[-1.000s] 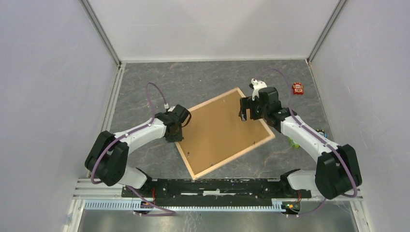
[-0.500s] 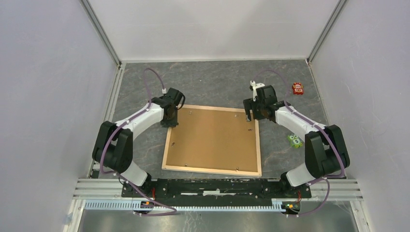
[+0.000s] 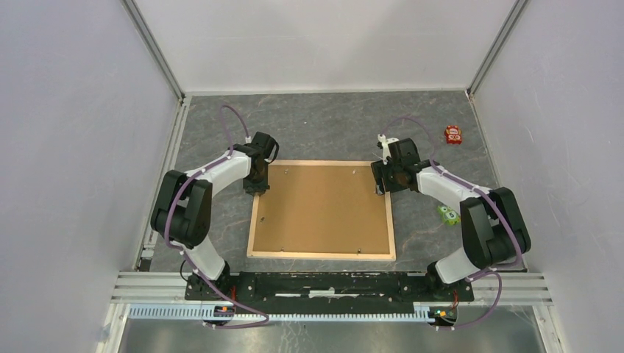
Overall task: Put the photo into the frame
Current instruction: Install the photo frame at the center of the board.
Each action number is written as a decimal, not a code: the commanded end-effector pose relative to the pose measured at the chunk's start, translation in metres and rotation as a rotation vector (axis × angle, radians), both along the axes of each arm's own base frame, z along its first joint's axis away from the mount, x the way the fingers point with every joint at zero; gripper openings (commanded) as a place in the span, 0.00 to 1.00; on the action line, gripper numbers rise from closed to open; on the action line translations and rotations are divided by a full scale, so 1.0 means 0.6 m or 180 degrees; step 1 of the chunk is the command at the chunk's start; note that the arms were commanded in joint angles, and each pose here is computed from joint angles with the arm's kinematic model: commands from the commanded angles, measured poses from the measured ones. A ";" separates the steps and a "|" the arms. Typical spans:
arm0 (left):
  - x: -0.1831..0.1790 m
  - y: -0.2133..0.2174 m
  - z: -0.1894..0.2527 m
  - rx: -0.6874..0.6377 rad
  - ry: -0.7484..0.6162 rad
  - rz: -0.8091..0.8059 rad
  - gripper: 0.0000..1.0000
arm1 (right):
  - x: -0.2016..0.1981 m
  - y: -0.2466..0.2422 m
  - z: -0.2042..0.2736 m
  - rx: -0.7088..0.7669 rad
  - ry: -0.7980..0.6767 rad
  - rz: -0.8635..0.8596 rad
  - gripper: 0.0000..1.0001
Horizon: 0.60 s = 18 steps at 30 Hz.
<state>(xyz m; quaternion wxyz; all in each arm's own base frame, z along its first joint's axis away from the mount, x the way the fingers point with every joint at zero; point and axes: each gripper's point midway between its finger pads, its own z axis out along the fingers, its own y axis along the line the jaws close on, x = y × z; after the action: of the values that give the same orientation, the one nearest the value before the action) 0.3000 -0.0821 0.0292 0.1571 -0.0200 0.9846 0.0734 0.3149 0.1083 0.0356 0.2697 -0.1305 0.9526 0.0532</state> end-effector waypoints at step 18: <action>0.030 -0.018 0.010 -0.0179 -0.0158 -0.0073 0.02 | 0.010 0.019 -0.011 0.0084 -0.0108 0.0103 0.67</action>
<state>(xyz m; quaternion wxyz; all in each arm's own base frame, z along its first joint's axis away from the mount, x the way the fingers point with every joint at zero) 0.2997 -0.0832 0.0287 0.1538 -0.0207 0.9857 0.0654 0.3176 0.1161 0.0274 0.2737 -0.1379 0.9496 0.0657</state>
